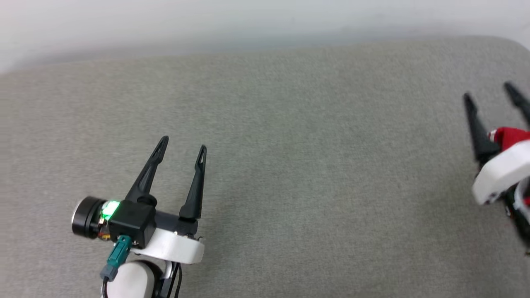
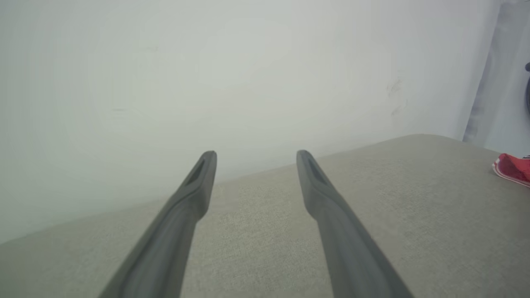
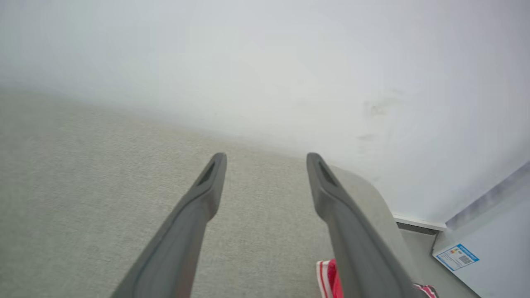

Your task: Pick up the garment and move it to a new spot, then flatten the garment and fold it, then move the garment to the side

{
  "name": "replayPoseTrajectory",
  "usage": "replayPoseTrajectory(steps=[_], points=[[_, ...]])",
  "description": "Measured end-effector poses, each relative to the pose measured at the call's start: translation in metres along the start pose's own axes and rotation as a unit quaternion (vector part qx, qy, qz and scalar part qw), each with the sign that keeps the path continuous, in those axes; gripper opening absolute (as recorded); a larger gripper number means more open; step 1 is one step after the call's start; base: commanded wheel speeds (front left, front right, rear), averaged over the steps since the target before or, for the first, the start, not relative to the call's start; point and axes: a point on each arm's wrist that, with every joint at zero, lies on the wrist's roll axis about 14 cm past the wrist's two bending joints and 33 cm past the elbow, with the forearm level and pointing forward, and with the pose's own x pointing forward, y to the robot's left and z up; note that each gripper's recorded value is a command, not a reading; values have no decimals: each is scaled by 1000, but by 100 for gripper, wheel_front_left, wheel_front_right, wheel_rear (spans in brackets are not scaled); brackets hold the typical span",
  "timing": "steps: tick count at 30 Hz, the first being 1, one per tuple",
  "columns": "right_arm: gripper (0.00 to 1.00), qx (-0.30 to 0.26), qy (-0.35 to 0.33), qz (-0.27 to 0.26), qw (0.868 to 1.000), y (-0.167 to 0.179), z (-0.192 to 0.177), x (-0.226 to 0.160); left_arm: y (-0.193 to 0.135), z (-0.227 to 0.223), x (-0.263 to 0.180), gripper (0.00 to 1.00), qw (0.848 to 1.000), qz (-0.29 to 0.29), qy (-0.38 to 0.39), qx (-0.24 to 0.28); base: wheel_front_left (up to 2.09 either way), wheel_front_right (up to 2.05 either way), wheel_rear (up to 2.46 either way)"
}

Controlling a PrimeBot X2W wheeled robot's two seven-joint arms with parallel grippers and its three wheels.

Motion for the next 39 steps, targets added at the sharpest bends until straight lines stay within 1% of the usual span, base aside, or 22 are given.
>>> replayPoseTrajectory(steps=[3, 4, 5, 7, 11, 17, 23, 33, 39], points=[[100, 43, -31, 14, 998, 22, 5, -12, 7, 4, -14, 100, 1000, 20, 3, -1, 0, 0, 0], [100, 91, -64, 23, 994, 42, 9, -26, 14, 6, -29, 100, 999, 40, 9, -2, 0, 0, 0], [100, 107, -74, 21, 991, 45, 9, -31, 17, 7, -34, 100, 999, 52, 9, -8, 0, 0, 0], [100, 125, -90, 17, 988, 52, 7, -40, 22, 8, -43, 100, 998, 67, 11, -14, 0, 0, 0], [100, 159, -100, 15, 982, 65, -6, -50, 29, 9, -55, 100, 996, 85, 14, -16, 0, 0, 0], [100, 165, -86, 37, 982, 92, -31, -59, 40, 7, -65, 100, 994, 107, 19, -19, 0, 0, 0], [100, 176, -82, 47, 980, 104, -38, -59, 44, 2, -69, 100, 992, 117, 26, -25, 0, 0, 0], [100, 177, -92, 40, 979, 101, -35, -58, 47, 0, -72, 100, 991, 124, 29, -28, 0, 0, 0], [100, 170, -94, 37, 980, 98, -35, -57, 45, 0, -71, 100, 992, 117, 30, -23, 0, 0, 0]])
